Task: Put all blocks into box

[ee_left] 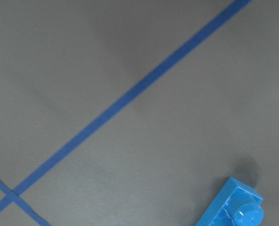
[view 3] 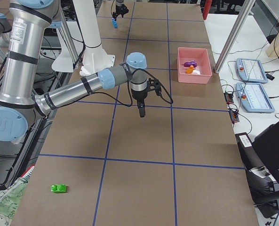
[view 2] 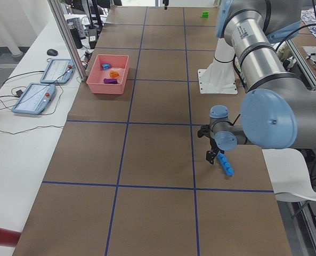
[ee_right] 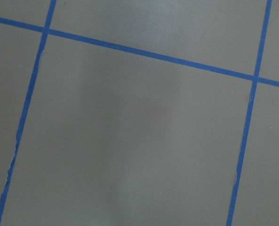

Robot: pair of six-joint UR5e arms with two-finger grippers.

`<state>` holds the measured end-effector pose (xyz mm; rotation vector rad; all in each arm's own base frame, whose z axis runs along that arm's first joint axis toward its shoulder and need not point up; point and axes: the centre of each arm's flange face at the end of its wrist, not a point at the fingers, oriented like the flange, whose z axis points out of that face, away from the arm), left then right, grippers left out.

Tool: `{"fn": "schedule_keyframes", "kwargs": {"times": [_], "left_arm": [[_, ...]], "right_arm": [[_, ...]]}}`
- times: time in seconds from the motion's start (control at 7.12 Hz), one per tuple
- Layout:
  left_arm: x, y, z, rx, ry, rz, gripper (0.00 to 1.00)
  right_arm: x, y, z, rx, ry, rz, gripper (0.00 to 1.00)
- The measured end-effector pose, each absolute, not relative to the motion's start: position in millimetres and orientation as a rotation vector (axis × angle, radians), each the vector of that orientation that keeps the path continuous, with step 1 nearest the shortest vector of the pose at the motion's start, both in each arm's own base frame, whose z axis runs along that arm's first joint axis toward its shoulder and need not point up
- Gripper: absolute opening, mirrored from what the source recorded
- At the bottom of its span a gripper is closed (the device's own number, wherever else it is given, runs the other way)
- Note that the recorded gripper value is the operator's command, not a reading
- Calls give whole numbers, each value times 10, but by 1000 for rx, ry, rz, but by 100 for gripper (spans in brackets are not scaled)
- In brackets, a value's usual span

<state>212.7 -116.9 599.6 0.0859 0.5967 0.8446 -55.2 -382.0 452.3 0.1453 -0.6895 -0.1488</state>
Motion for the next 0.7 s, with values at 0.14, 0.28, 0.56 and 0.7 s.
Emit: {"fn": "schedule_keyframes", "kwargs": {"times": [0.14,0.28,0.56,0.7], "left_arm": [[2174,-1093,6015,80,584,861,99],[2221,-1015,6036,72,569,872,98],[2320,-820,6064,36,559,884,69],[2352,-756,6072,23,559,890,61]], "right_arm": [[-550,-3820,4540,142,-688,-148,100],[-549,-3822,4557,139,-688,-147,100],[-549,-3824,4570,136,-687,-146,100],[-549,-3824,4573,136,-687,-145,100]]}}
